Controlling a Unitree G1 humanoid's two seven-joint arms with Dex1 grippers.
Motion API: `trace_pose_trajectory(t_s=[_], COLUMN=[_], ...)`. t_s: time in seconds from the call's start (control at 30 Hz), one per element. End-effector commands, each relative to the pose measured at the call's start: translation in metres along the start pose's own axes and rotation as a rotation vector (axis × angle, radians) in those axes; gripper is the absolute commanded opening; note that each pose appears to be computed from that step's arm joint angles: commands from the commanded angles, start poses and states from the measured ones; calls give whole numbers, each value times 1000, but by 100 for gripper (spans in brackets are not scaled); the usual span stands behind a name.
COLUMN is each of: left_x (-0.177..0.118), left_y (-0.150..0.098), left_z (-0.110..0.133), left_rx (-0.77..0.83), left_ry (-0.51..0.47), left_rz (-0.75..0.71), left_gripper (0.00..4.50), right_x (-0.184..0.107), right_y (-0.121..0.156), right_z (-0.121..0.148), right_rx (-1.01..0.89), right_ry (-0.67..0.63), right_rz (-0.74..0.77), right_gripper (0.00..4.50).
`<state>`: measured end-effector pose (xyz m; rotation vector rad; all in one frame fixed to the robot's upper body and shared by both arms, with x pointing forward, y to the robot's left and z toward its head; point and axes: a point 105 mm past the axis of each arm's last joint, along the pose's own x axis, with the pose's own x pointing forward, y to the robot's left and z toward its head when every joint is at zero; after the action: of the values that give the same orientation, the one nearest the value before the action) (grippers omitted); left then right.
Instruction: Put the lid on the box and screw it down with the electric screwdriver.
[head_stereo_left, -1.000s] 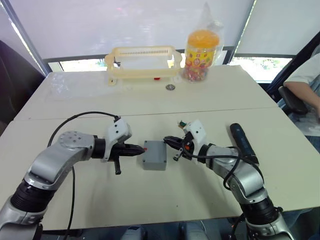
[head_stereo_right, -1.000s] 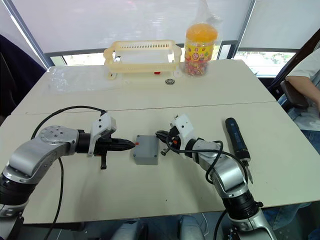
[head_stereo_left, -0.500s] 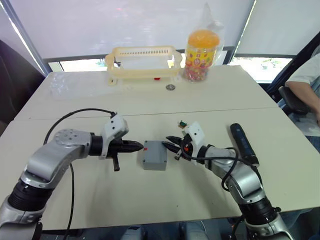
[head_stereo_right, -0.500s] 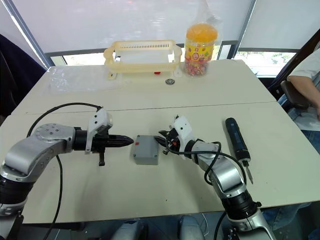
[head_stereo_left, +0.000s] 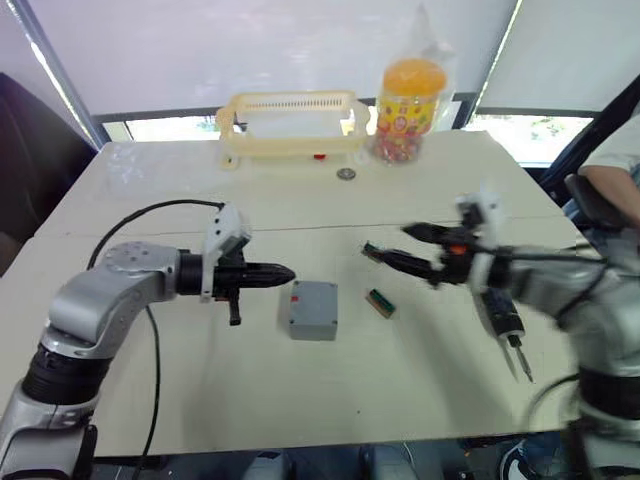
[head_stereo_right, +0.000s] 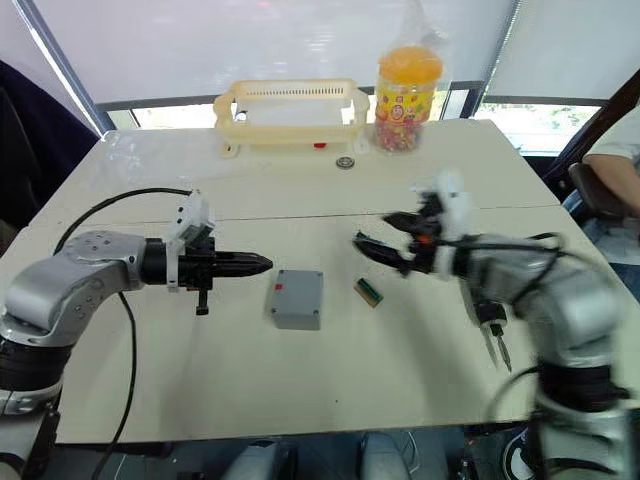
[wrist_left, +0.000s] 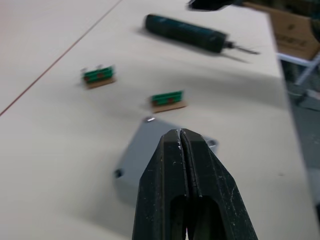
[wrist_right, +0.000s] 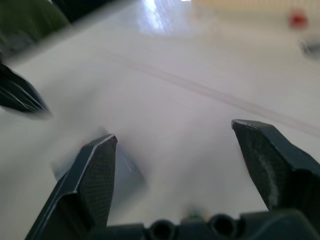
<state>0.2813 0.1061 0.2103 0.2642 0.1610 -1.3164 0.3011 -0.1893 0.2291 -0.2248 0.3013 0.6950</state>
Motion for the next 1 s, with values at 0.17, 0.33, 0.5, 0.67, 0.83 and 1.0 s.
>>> trace_pose_trajectory(t_s=[0.17,0.33,0.5,0.67,0.83,1.0], left_x=[20,26,29,30,30,29], left_y=[-36,-35,-28,-24,-23,-23], left_z=[14,3,-2,-7,-10,-16], left_rx=[162,237,237,216,182,152], left_ry=[30,94,94,89,70,74], left_rz=[-172,-179,-138,-94,-42,-12], left_gripper=[0,0,0,0,0,0], right_x=[-73,-82,-72,-67,-48,-27], right_y=[-45,-56,-65,-78,-84,-91], right_z=[-40,-64,-75,-91,-116,-133], right_rx=[197,331,461,528,532,476], right_ry=[427,591,610,656,735,783], right_rz=[-151,-207,-212,-251,-262,-283], right_gripper=[450,450,450,450,450,396])
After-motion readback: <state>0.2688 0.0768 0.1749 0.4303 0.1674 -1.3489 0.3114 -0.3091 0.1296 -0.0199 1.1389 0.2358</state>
